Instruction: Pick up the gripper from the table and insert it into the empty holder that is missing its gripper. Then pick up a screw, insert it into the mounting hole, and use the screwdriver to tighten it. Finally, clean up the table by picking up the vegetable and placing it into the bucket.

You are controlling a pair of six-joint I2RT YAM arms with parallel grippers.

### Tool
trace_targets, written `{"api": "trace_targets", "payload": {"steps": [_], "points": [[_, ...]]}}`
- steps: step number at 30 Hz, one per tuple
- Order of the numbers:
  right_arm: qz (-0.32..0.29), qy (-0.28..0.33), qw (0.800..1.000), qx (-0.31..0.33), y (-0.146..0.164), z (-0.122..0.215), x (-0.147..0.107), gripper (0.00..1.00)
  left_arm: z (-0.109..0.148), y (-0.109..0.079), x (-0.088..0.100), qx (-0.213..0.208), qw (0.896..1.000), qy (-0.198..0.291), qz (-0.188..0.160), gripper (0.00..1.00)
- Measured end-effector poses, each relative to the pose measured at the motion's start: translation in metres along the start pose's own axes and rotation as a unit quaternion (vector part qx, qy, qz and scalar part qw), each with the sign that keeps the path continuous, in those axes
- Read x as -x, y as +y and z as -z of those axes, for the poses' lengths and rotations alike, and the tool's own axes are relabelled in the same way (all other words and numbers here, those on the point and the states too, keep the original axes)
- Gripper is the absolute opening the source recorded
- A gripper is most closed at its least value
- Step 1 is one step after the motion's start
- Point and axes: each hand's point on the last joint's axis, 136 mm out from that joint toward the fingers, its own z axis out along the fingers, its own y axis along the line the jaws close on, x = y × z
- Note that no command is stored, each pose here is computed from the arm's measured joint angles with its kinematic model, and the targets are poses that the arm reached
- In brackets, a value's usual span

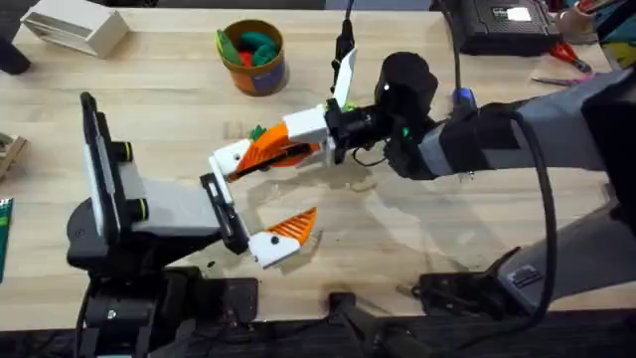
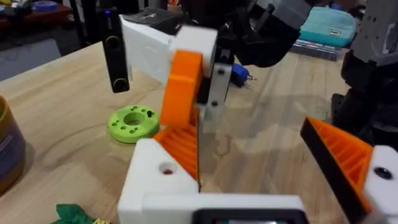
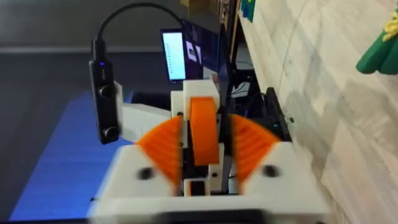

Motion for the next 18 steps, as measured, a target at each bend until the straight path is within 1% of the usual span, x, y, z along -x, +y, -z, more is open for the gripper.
{"api": "trace_targets", "payload": {"steps": [2,3,4,13,18], "points": [[0.000,0.002,1.000,0.000,0.000,-0.002,-0.001,0.676,0.000,-0.001,0.000,-0.002,1.000,0.000,0.000,0.985],[0.001,0.002,1.000,0.000,0.000,-0.002,-0.002,0.803,0.000,-0.001,0.000,-0.002,1.000,0.000,0.000,0.985],[0.001,0.003,1.000,0.000,0.000,-0.003,-0.002,0.844,0.000,-0.001,0.000,-0.002,1.000,0.000,0.000,0.985],[0.002,0.000,1.000,0.000,0.000,-0.001,-0.001,0.862,0.000,-0.001,0.000,-0.002,1.000,0.000,-0.001,0.985],[0.015,-0.023,1.000,-0.004,-0.002,0.013,0.012,0.863,0.000,-0.001,0.000,-0.002,1.000,0.000,-0.001,0.985]]}}
